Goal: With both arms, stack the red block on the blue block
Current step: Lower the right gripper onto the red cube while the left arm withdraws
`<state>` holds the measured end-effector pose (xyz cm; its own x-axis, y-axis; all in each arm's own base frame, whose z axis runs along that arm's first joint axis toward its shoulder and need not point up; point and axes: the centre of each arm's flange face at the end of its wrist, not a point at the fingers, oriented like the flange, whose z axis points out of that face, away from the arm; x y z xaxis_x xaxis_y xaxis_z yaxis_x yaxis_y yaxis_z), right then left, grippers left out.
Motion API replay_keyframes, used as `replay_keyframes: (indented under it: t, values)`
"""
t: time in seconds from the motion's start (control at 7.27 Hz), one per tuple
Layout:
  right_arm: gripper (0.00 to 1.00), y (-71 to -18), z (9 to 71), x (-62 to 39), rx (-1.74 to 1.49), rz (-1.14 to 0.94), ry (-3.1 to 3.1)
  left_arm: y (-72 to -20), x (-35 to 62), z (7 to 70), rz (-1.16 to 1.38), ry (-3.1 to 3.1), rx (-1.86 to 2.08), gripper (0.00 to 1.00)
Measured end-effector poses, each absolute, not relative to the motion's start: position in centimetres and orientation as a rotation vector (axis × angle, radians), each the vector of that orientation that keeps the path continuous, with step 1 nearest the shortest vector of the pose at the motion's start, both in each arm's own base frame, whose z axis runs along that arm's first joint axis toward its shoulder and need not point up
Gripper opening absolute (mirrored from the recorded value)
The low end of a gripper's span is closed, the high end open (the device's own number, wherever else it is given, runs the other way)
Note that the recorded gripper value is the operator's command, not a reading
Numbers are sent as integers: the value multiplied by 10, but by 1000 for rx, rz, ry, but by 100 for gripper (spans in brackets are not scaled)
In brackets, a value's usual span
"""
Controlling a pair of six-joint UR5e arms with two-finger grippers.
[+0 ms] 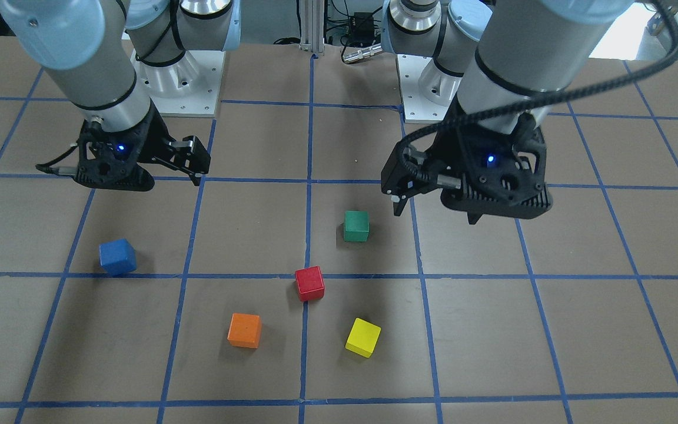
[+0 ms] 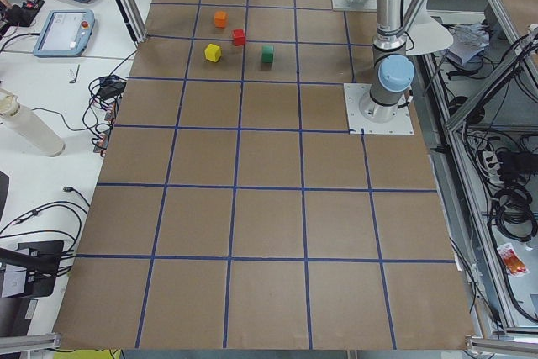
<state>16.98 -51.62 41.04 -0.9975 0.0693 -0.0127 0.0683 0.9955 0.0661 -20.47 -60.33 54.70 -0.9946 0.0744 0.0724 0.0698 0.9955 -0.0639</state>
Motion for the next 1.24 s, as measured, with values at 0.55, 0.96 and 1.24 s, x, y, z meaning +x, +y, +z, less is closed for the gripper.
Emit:
replay_keyframes:
  t: [0.55,0.96,1.24]
  values:
    - [100,-548,346,261,151,-78,3101,-595,-198,560,94,-3106,-117,100]
    - [100,-556,289,317,9,-144,3093,-595,-193,555,79,-3114,-110,100]
    - [100,-557,254,343,-96,-145,3097,-595,-192,555,74,-3115,-122,100]
